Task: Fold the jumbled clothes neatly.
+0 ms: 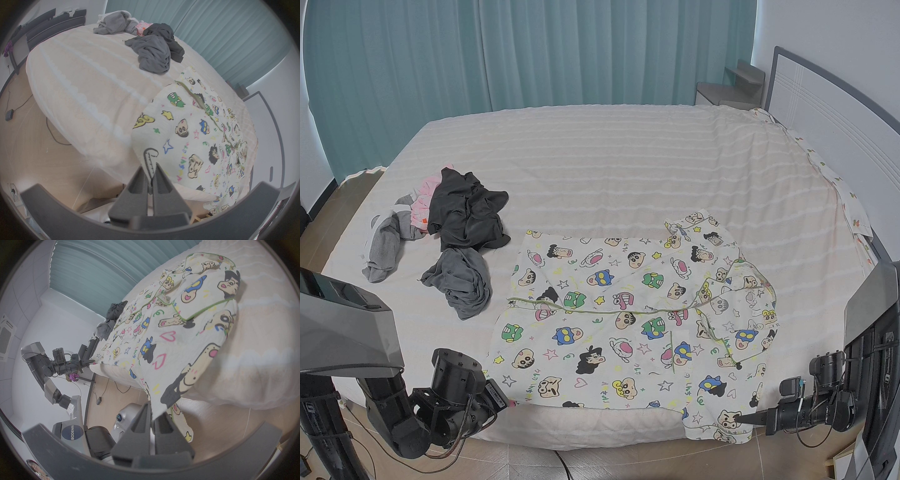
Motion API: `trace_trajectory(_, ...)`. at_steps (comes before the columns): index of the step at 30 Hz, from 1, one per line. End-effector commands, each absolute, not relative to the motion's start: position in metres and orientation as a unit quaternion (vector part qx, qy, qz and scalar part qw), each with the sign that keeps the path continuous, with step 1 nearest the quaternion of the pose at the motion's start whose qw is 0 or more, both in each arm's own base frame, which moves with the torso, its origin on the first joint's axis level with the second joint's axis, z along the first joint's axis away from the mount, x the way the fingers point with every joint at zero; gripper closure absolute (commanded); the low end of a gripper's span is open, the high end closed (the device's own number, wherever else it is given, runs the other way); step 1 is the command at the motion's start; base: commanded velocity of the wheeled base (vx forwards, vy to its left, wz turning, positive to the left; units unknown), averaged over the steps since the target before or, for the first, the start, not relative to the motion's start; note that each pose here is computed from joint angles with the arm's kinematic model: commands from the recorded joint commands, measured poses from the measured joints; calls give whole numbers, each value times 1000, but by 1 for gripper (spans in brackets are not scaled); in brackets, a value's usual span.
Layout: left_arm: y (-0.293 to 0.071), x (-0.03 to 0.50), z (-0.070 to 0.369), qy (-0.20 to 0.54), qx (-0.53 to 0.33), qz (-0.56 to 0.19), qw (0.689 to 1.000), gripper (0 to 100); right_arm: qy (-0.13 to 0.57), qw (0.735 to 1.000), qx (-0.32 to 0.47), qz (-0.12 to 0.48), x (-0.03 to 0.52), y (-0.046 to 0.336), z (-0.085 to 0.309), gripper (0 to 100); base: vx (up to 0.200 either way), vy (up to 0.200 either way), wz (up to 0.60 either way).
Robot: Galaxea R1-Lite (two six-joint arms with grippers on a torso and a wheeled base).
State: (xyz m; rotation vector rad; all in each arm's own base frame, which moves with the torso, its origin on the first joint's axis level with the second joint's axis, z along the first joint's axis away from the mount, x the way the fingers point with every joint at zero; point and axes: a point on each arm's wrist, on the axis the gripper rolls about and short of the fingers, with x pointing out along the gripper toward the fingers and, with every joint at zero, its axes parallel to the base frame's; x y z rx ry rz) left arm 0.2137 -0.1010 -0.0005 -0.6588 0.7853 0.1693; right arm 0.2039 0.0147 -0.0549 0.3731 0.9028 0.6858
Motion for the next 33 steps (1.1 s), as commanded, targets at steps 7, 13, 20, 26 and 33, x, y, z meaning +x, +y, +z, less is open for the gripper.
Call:
trace_trajectory(7, -108, 240, 20, 320, -346, 59, 880, 100, 383, 838, 197, 335, 204, 5, -36, 100, 0, 0, 0)
trace_trajectory(13, -110, 265, 31, 296, -347, 57, 888, 100, 353, 846, 231, 325, 214, 3, -24, 100, 0, 0, 0)
trace_trajectory(20, -118, 293, 59, 288, -352, 58, 889, 100, 317, 858, 241, 323, 234, 2, -14, 100, 0, 0, 0)
trace_trajectory(26, -125, 318, 76, 283, -356, 61, 889, 100, 288, 867, 262, 311, 256, 0, -5, 100, 0, 0, 0)
trace_trajectory(33, -129, 348, 75, 287, -355, 73, 887, 100, 244, 886, 273, 284, 288, -4, 2, 100, 0, 0, 0)
